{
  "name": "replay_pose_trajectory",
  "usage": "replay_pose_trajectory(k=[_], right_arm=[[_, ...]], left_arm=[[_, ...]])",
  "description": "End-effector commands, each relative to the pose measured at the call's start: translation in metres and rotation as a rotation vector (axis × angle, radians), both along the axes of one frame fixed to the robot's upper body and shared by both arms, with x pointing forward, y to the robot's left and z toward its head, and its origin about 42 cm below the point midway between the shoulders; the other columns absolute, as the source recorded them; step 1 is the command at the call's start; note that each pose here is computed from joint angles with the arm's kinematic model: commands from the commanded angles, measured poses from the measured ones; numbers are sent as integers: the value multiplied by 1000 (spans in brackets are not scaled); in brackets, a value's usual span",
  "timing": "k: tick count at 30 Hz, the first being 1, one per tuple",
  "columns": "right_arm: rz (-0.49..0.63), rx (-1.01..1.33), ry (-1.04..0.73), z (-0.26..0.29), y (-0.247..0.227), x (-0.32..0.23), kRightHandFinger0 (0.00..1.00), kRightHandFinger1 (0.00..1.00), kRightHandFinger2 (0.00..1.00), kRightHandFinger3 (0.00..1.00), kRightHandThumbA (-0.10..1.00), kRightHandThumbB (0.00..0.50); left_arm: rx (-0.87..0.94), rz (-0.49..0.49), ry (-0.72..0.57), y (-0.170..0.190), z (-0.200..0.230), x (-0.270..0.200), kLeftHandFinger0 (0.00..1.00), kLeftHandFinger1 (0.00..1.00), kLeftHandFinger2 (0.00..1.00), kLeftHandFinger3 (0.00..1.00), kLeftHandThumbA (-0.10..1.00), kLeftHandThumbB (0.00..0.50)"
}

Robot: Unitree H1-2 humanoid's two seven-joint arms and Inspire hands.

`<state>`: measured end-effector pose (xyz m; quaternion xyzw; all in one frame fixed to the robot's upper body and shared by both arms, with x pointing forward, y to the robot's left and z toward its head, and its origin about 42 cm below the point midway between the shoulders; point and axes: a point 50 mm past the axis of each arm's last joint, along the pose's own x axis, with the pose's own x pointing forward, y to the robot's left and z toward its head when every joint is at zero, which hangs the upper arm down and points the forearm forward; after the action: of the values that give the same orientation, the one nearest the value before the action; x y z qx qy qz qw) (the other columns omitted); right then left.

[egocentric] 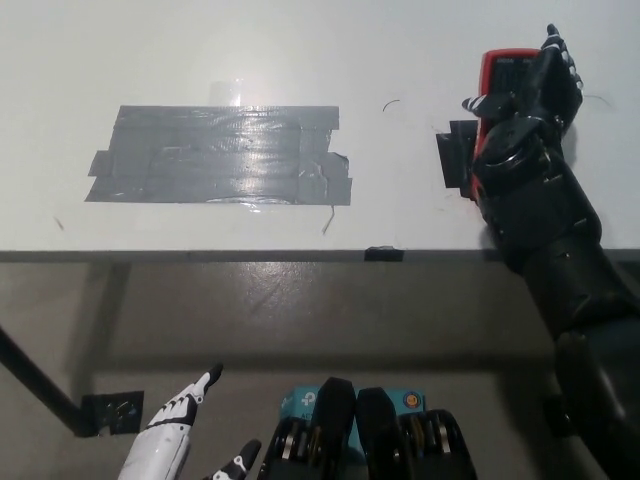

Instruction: The robot first picks the multimeter with right hand and then unfolds the black stand on the back of it using left hand

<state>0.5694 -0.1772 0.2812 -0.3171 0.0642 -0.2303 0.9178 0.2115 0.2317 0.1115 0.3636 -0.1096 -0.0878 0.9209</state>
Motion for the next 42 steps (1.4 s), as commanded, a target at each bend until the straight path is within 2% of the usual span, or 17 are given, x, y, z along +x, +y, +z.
replay_pose_trajectory(k=[1,17,20,21,22,24,25,26,27,28,30,31,32,34,35,37,42], right_arm=[[-16,34,-104,38,-3,9,1000,1000,1000,1000,1000,482],[-7,68,-85,28,3,10,1000,1000,1000,1000,1000,475],[-33,70,-105,26,1,10,1000,1000,1000,1000,791,427],[-42,41,-76,26,0,10,874,1000,1000,1000,763,412],[-45,24,-58,25,-1,11,678,891,1000,1000,721,387],[-32,14,-53,23,-6,12,318,397,584,1000,416,322],[-24,15,-66,24,-7,12,245,328,527,1000,334,325],[-21,20,-69,22,-8,12,127,195,378,1000,165,331],[-16,31,-82,20,-9,11,104,185,334,853,-9,338],[-7,40,-81,17,-9,11,65,141,280,750,-53,341],[2,46,-70,14,-8,11,147,252,389,661,-55,325],[2,50,-71,12,-7,10,281,379,513,639,-81,325],[3,53,-73,12,-7,10,329,415,545,635,-86,322],[0,61,-76,13,-7,11,316,396,526,632,-81,325],[-1,59,-77,12,-8,10,222,308,456,587,-86,321],[-6,67,-77,11,-9,10,282,379,507,570,-100,315],[-5,89,-98,11,-11,10,277,357,482,507,-100,304]], left_arm=[[15,-4,-48,2,10,-2,1000,1000,1000,1000,769,41],[22,-8,-68,1,14,5,1000,1000,1000,1000,768,35],[28,-9,-72,1,14,6,1000,1000,1000,1000,772,35],[28,-8,-71,1,14,5,1000,1000,1000,1000,775,35],[28,-10,-72,1,14,5,1000,1000,1000,1000,776,34],[28,-10,-73,1,16,7,1000,1000,1000,1000,786,38],[33,-8,-77,2,18,10,1000,1000,1000,1000,789,39],[32,-9,-77,2,18,9,1000,1000,1000,1000,791,38],[25,-9,-79,1,18,10,1000,1000,1000,1000,792,38],[20,-9,-77,1,18,10,1000,1000,1000,1000,794,39],[17,-9,-74,1,18,11,1000,1000,1000,1000,802,44],[17,-8,-73,1,18,11,1000,1000,1000,1000,805,44],[18,-8,-77,1,18,12,1000,1000,1000,1000,802,39],[20,-11,-83,1,20,14,1000,1000,1000,1000,800,38],[15,-11,-88,1,20,14,1000,1000,1000,1000,783,34],[31,-20,-91,1,21,14,1000,1000,1000,1000,785,26],[25,-17,-100,3,20,18,1000,1000,1000,1000,753,26]])
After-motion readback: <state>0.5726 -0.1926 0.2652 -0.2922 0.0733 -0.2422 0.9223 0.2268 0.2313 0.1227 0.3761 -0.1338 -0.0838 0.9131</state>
